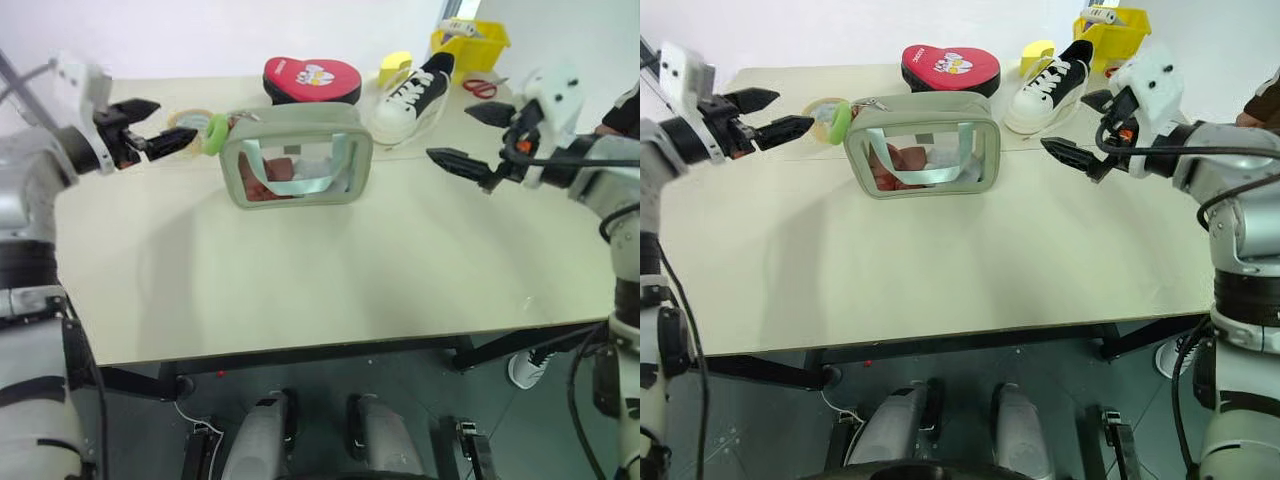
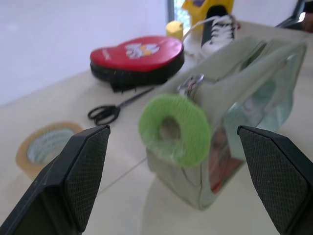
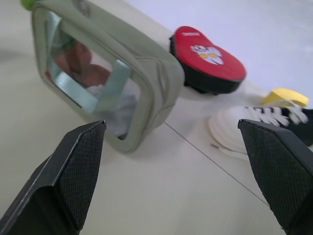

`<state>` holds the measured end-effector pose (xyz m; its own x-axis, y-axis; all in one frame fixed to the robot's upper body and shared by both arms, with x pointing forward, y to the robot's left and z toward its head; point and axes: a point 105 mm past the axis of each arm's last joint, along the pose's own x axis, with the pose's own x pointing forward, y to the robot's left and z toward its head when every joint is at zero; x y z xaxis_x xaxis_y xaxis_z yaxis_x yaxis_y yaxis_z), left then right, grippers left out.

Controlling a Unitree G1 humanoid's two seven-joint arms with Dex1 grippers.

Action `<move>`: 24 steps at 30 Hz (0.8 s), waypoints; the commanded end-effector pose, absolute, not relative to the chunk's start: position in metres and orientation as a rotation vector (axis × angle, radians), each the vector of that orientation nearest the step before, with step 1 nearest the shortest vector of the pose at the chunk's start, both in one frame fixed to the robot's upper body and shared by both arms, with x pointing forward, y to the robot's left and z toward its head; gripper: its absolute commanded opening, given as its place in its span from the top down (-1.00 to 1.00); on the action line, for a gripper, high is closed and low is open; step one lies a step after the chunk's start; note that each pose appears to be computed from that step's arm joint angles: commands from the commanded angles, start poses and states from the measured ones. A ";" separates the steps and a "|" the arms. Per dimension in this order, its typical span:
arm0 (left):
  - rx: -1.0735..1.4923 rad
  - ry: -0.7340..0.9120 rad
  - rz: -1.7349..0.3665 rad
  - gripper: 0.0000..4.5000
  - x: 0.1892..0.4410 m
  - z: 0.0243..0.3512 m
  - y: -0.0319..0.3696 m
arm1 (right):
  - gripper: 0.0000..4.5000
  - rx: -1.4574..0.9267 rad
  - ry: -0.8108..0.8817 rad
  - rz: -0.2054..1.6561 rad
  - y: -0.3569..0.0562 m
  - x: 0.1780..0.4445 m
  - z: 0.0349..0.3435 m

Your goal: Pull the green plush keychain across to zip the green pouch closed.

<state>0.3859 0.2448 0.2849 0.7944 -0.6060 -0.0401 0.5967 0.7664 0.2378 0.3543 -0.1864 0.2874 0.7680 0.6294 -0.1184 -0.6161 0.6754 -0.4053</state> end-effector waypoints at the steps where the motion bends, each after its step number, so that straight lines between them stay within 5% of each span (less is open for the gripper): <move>1: 0.264 -0.057 -0.667 -0.98 0.388 0.291 0.240 | -1.00 -0.464 -0.078 0.673 -0.187 0.363 0.299; 17: 0.344 -0.073 -0.705 -0.98 0.382 0.295 0.217 | -1.00 -0.488 -0.092 0.690 -0.176 0.375 0.298; 24: 0.364 -0.074 -0.836 -0.98 0.355 0.301 0.191 | -1.00 -0.483 -0.137 0.794 -0.118 0.411 0.306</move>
